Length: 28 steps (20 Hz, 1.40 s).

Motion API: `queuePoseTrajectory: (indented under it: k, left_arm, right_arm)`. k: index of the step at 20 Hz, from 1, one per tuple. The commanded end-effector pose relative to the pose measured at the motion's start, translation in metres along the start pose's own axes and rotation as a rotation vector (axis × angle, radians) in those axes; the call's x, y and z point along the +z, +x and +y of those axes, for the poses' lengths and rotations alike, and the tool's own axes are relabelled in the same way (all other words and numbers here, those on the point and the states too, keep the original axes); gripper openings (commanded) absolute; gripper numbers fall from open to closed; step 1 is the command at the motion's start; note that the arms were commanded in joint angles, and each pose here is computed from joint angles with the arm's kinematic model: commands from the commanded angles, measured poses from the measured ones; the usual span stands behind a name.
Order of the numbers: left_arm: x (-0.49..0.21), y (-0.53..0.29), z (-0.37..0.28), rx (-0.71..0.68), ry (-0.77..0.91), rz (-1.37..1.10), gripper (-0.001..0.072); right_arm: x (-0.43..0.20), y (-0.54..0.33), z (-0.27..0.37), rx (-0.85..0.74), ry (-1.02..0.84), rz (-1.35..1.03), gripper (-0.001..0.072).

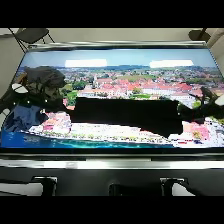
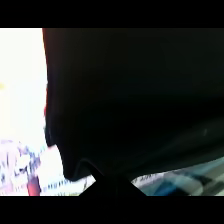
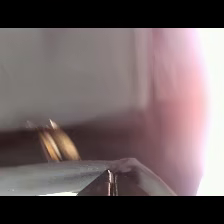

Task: Fold the shirts.

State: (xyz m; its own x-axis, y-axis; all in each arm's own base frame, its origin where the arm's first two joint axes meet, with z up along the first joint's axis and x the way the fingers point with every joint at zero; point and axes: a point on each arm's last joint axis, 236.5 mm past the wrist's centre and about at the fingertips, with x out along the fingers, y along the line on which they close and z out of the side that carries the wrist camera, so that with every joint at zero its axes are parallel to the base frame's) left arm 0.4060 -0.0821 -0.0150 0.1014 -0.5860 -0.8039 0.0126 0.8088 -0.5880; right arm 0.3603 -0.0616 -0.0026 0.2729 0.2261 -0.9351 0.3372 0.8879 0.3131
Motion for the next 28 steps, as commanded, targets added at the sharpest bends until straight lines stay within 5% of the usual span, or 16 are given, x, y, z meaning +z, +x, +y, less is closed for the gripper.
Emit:
queuePoseTrajectory:
  k: [1,11,12,14,15,22,28]
  left_arm:
    - [0.061,0.005,0.001,0.002,-0.03,-0.052,0.0027]
    - [0.073,0.085,0.026,-0.019,-0.088,0.114,0.0034]
    - [0.072,0.085,0.023,-0.033,-0.092,0.12,0.0124]
    - [0.069,0.076,0.015,-0.075,-0.099,0.138,0.0636]
    - [0.066,0.068,0.014,-0.082,-0.097,0.151,0.0667]
    - [0.083,-0.029,-0.001,-0.073,-0.029,0.012,0.0665]
    - [0.072,-0.065,-0.047,-0.065,0.048,-0.026,0.0664]
  right_arm:
    - [0.077,0.016,0.017,0.021,0.028,-0.094,0.0037]
    - [0.106,0.084,0.022,0.118,0.125,-0.033,0.0043]
    - [0.107,0.083,0.023,0.123,0.127,-0.038,0.0076]
    - [0.103,0.069,0.034,0.175,0.043,-0.016,0.0587]
    - [0.101,0.056,0.034,0.188,-0.001,-0.005,0.0643]
    - [0.052,0.018,-0.08,0.154,0.197,0.208,0.0709]
    - [0.029,0.062,-0.09,0.231,0.248,0.341,0.0714]
